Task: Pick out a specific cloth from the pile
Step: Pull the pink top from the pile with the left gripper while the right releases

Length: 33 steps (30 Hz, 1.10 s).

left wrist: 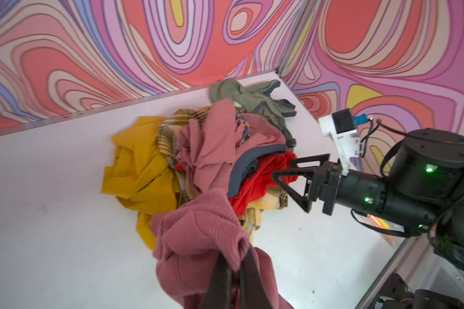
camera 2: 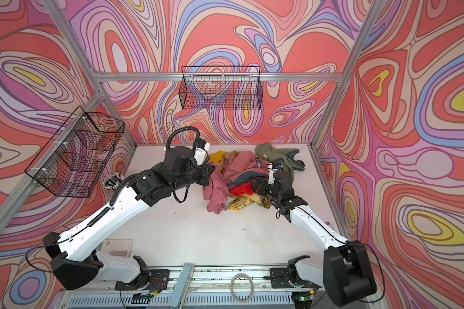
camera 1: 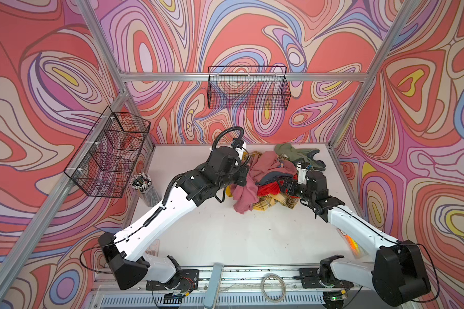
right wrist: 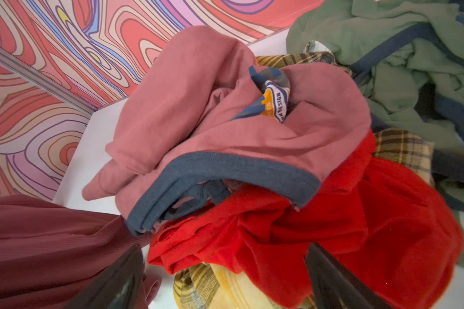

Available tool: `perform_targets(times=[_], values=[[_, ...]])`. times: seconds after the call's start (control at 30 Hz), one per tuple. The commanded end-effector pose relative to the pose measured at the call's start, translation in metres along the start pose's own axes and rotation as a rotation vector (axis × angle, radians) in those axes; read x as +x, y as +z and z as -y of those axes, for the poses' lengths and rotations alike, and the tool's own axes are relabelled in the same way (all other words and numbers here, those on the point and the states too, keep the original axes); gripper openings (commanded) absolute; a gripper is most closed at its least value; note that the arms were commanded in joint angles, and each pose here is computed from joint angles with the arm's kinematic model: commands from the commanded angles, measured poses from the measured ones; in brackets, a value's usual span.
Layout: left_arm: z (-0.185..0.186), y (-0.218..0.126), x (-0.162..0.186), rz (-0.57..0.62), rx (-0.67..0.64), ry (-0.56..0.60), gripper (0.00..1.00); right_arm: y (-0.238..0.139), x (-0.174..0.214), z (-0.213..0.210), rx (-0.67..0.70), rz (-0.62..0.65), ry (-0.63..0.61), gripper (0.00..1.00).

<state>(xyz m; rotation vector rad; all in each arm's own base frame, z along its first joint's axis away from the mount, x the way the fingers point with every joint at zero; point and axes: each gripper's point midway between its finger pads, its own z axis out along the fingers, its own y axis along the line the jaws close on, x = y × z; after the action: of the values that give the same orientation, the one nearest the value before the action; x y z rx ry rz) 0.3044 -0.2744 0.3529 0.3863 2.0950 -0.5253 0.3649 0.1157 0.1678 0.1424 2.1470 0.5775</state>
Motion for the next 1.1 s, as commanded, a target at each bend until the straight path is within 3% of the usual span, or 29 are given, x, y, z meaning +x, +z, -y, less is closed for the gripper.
perform_targets(times=[0.0,0.3,0.53,0.83,1.07], values=[[-0.029,-0.04,-0.019,0.072,-0.149,0.036,0.0,-0.003,-0.008,0.011,0.057,0.035,-0.034,0.98],[-0.07,-0.09,-0.023,0.137,-0.325,0.065,0.0,-0.019,-0.018,0.027,0.145,0.09,-0.054,0.98],[-0.129,-0.12,-0.013,0.094,-0.572,0.06,0.0,-0.026,-0.02,0.035,0.193,0.111,-0.069,0.98],[-0.159,-0.113,0.003,0.07,-0.614,0.029,0.0,-0.031,-0.019,0.034,0.191,0.106,-0.072,0.98],[-0.187,-0.096,0.034,-0.034,-0.661,-0.015,0.0,-0.033,-0.017,0.034,0.189,0.098,-0.073,0.98]])
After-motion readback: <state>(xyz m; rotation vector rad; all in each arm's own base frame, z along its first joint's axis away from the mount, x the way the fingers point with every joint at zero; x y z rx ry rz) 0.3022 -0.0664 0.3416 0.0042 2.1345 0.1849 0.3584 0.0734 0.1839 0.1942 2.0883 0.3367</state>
